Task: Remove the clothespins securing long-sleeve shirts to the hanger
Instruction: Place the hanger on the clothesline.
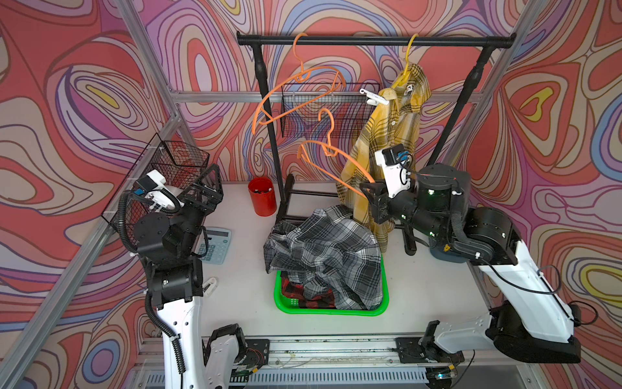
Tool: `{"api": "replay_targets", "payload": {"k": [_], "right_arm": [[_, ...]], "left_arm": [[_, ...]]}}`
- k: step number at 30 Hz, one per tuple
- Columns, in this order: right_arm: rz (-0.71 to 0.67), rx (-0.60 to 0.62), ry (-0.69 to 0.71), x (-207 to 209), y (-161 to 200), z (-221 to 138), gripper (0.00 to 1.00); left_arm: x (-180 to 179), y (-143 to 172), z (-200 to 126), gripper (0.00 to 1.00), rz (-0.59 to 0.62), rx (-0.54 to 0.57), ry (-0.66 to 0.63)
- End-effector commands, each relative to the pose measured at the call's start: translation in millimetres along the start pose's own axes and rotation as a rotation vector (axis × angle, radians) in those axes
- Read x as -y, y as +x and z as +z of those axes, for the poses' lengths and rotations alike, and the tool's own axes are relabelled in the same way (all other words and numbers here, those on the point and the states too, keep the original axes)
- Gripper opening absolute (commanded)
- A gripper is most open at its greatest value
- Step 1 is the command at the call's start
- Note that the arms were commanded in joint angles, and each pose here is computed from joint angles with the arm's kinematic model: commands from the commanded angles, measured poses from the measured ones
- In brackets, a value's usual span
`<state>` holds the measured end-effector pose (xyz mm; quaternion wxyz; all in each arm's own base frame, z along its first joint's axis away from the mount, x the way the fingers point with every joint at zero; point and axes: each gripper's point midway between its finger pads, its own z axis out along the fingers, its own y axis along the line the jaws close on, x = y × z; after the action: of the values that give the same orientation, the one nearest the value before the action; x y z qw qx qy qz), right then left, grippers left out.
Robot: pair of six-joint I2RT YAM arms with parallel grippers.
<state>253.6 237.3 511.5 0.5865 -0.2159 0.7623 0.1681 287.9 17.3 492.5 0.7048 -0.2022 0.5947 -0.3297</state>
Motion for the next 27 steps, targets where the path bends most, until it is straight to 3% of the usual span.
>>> {"api": "replay_targets", "payload": {"k": [1,13,20,27], "right_arm": [[0.017,0.013,0.108,19,-11,-13,0.0],[0.039,0.131,0.17,36,-50,-51,0.0],[-0.016,0.189,0.358,55,-68,-38,0.0],[-0.05,0.257,0.367,44,-94,-17,0.0]], "left_arm": [[2,-2,-5,1.0,0.039,0.02,0.003],[4,1,-6,1.0,0.09,0.008,-0.009],[2,6,-5,1.0,0.093,-0.004,-0.013],[1,12,-4,1.0,0.083,-0.016,-0.006]]}}
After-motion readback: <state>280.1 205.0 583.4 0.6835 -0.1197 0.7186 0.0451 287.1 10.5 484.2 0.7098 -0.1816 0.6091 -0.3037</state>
